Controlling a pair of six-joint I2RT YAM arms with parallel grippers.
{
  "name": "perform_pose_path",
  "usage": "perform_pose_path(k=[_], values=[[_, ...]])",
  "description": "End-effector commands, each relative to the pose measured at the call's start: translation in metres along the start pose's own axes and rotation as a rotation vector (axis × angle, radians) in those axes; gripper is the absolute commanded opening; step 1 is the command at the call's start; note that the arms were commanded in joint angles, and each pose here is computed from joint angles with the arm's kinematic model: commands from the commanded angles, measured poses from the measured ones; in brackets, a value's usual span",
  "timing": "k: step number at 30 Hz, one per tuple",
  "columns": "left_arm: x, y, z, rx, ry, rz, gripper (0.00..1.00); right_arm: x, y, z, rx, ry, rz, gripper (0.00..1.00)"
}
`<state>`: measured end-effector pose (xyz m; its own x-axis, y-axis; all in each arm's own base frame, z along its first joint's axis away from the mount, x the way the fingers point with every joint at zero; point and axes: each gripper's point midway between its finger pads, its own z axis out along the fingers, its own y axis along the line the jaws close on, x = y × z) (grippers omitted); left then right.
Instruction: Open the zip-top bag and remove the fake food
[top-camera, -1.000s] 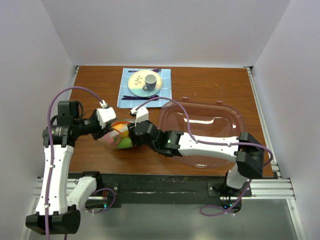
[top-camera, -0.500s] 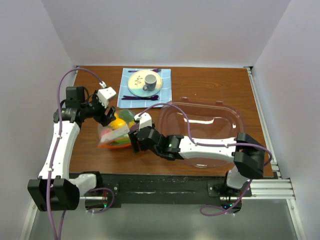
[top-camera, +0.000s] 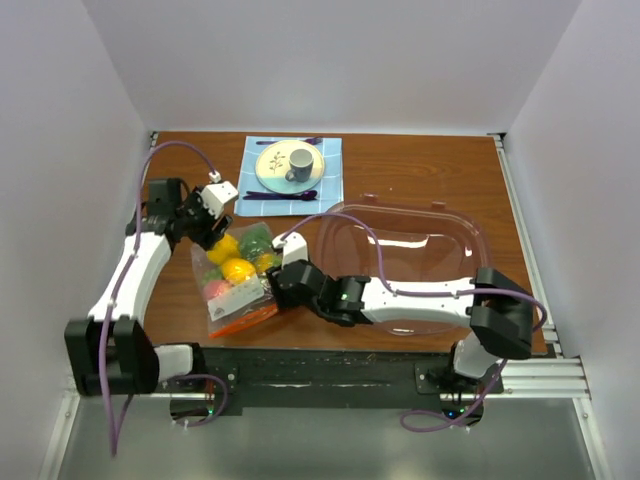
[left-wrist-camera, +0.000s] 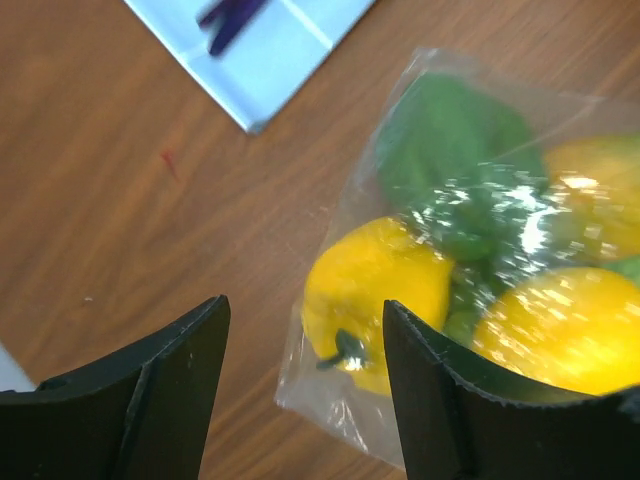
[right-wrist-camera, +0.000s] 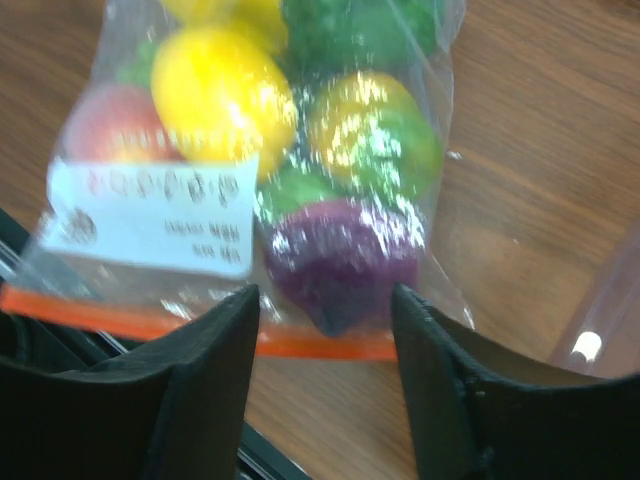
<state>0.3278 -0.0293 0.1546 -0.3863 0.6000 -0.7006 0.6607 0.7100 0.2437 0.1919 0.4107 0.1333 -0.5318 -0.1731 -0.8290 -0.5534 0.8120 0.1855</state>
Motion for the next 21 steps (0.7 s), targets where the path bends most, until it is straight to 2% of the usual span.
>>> perform_pose_path(k=[1, 4, 7, 12, 17, 21], values=[[-0.011, 0.029, 0.026, -0.038, -0.014, -0.034, 0.67, -0.015, 0.036, -0.047, -0.167, -0.121, -0.061, 0.49], [-0.02, 0.033, 0.038, 0.006, -0.024, -0.075, 0.66, 0.005, 0.067, -0.071, -0.281, -0.141, -0.182, 0.42], [-0.019, 0.032, 0.045, 0.039, -0.015, -0.089, 0.66, 0.023, 0.081, -0.074, -0.334, -0.119, -0.202, 0.38], [-0.006, 0.017, 0.048, 0.091, 0.013, -0.093, 0.63, 0.037, 0.092, -0.055, -0.325, -0.1, -0.199, 0.34], [0.028, -0.009, 0.045, 0.138, 0.091, -0.073, 0.6, 0.05, 0.095, -0.035, -0.291, -0.063, -0.228, 0.31], [0.046, -0.024, 0.042, 0.15, 0.114, -0.058, 0.6, 0.055, 0.089, -0.022, -0.238, -0.061, -0.218, 0.31]])
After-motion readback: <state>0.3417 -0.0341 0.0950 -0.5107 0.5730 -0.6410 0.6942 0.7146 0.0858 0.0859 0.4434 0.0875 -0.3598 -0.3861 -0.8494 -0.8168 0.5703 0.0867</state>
